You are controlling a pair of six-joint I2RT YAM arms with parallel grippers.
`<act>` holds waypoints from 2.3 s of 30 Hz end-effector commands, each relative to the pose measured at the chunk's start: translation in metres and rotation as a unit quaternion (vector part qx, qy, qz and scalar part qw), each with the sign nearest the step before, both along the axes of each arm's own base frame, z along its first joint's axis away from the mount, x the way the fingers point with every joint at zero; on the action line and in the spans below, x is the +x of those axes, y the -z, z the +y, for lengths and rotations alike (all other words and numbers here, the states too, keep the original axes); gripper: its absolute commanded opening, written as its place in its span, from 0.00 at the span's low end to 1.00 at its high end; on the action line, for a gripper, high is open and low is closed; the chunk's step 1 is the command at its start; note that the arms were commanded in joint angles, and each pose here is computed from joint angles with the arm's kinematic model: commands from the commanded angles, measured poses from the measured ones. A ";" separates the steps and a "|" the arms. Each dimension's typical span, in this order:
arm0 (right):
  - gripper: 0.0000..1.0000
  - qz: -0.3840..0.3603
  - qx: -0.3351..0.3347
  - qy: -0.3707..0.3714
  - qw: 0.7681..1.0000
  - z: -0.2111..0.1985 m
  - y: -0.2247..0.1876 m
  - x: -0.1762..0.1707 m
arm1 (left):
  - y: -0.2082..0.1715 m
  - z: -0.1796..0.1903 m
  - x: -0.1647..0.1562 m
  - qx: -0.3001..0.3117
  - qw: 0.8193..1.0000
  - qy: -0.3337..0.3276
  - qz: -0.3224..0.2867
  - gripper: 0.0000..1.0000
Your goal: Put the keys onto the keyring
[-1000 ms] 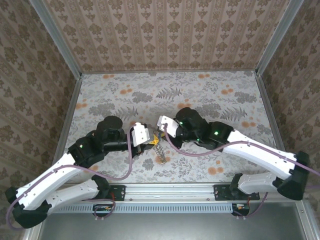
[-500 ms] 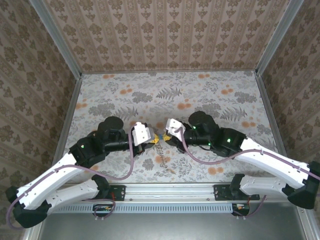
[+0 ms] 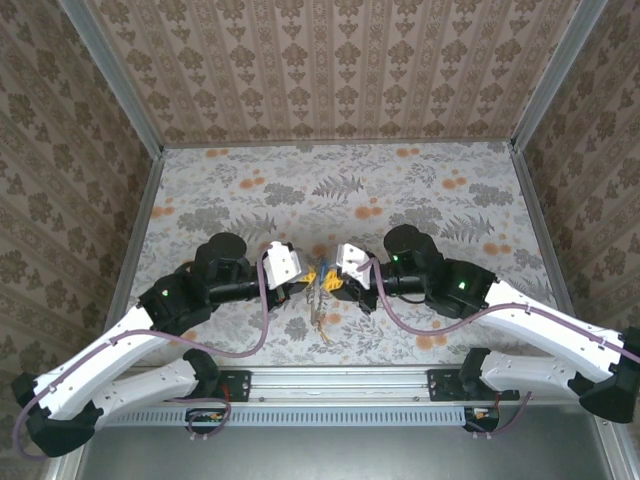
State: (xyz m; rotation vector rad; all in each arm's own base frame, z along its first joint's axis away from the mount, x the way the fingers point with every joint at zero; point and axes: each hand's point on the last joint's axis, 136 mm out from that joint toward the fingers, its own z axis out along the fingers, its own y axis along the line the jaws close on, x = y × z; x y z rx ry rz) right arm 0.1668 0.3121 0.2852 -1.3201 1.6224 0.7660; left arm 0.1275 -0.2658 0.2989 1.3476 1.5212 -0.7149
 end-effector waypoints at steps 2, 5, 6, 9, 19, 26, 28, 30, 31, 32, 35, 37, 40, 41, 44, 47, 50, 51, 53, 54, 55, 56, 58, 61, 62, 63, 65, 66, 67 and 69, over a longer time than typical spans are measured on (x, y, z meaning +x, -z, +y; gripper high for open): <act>0.00 0.051 -0.104 0.153 0.981 -0.036 0.040 0.059 | -0.013 0.011 0.008 -0.025 0.999 -0.035 -0.013 0.00; 0.00 0.076 -0.176 0.193 0.962 -0.050 0.064 0.072 | -0.014 0.014 0.008 -0.024 0.999 -0.041 -0.016 0.00; 0.00 0.081 -0.175 0.186 0.964 -0.048 0.065 0.070 | -0.015 0.014 0.008 -0.025 0.999 -0.040 -0.017 0.00; 0.00 0.078 -0.171 0.213 0.959 -0.056 0.070 0.081 | -0.014 0.014 0.009 -0.025 0.999 -0.041 -0.018 0.00; 0.00 0.160 -0.213 0.184 0.946 -0.048 0.093 0.076 | -0.018 0.019 0.011 -0.037 0.998 -0.050 -0.026 0.00; 0.00 0.182 -0.222 0.206 0.935 -0.057 0.110 0.082 | -0.016 0.022 0.010 -0.038 0.998 -0.053 -0.024 0.00; 0.00 0.190 -0.220 0.210 0.933 -0.059 0.113 0.082 | -0.018 0.023 0.010 -0.038 0.997 -0.054 -0.027 0.00; 0.00 0.217 -0.240 0.215 0.921 -0.063 0.129 0.082 | -0.018 0.024 0.010 -0.039 0.997 -0.056 -0.027 0.00; 0.00 0.233 -0.251 0.217 0.914 -0.066 0.137 0.080 | -0.018 0.025 0.010 -0.040 0.997 -0.057 -0.027 0.00; 0.00 0.249 -0.260 0.217 0.907 -0.068 0.145 0.078 | -0.018 0.026 0.010 -0.039 0.997 -0.059 -0.026 0.00; 0.00 0.299 -0.286 0.211 0.886 -0.071 0.167 0.065 | -0.017 0.028 0.010 -0.041 0.997 -0.063 -0.024 0.00; 0.00 0.321 -0.305 0.206 0.873 -0.074 0.179 0.058 | -0.017 0.028 0.008 -0.045 0.997 -0.064 -0.024 0.00; 0.00 0.351 -0.318 0.200 0.858 -0.074 0.196 0.049 | -0.018 0.030 0.007 -0.049 0.996 -0.066 -0.026 0.00; 0.00 0.358 -0.325 0.201 0.852 -0.075 0.205 0.047 | -0.019 0.030 0.007 -0.049 0.996 -0.066 -0.026 0.00; 0.00 0.356 -0.363 0.208 0.835 -0.080 0.229 0.047 | -0.021 0.031 0.006 -0.050 0.996 -0.066 -0.028 0.00; 0.00 0.364 -0.372 0.213 0.827 -0.078 0.247 0.050 | -0.022 0.033 0.005 -0.051 0.996 -0.070 -0.031 0.00; 0.00 0.360 -0.383 0.220 0.822 -0.078 0.258 0.054 | -0.024 0.035 0.004 -0.055 0.995 -0.075 -0.037 0.00; 0.00 0.357 -0.385 0.223 0.821 -0.078 0.262 0.056 | -0.025 0.036 0.003 -0.056 0.995 -0.075 -0.039 0.00; 0.00 0.356 -0.390 0.226 0.819 -0.080 0.267 0.057 | -0.026 0.036 0.003 -0.058 0.995 -0.075 -0.041 0.00; 0.00 0.357 -0.392 0.226 0.817 -0.080 0.268 0.057 | -0.025 0.036 0.003 -0.056 0.995 -0.075 -0.040 0.00; 0.00 0.356 -0.390 0.226 0.819 -0.079 0.267 0.057 | -0.025 0.036 0.003 -0.056 0.995 -0.076 -0.041 0.00; 0.01 0.352 -0.387 0.226 0.822 -0.078 0.266 0.058 | -0.025 0.036 0.004 -0.056 0.995 -0.077 -0.041 0.00; 0.12 0.349 -0.382 0.228 0.825 -0.078 0.263 0.058 | -0.024 0.036 0.004 -0.055 0.995 -0.077 -0.040 0.00; 0.32 0.348 -0.372 0.229 0.830 -0.076 0.257 0.060 | -0.025 0.036 0.005 -0.054 0.995 -0.079 -0.041 0.00; 0.36 0.347 -0.368 0.231 0.832 -0.076 0.254 0.060 | -0.025 0.036 0.004 -0.054 0.995 -0.079 -0.041 0.00; 0.38 0.344 -0.365 0.232 0.834 -0.076 0.251 0.061 | -0.025 0.037 0.004 -0.055 0.994 -0.079 -0.042 0.00; 0.40 0.335 -0.365 0.239 0.835 -0.080 0.246 0.061 | -0.025 0.037 0.004 -0.056 0.994 -0.079 -0.042 0.00; 0.40 0.329 -0.366 0.246 0.835 -0.084 0.244 0.062 | -0.025 0.038 0.004 -0.056 0.994 -0.080 -0.043 0.00; 0.40 0.324 -0.367 0.252 0.835 -0.087 0.242 0.063 | -0.026 0.037 0.003 -0.057 0.994 -0.079 -0.043 0.00; 0.40 0.316 -0.367 0.258 0.836 -0.093 0.240 0.063 | -0.026 0.037 0.003 -0.057 0.994 -0.079 -0.043 0.00</act>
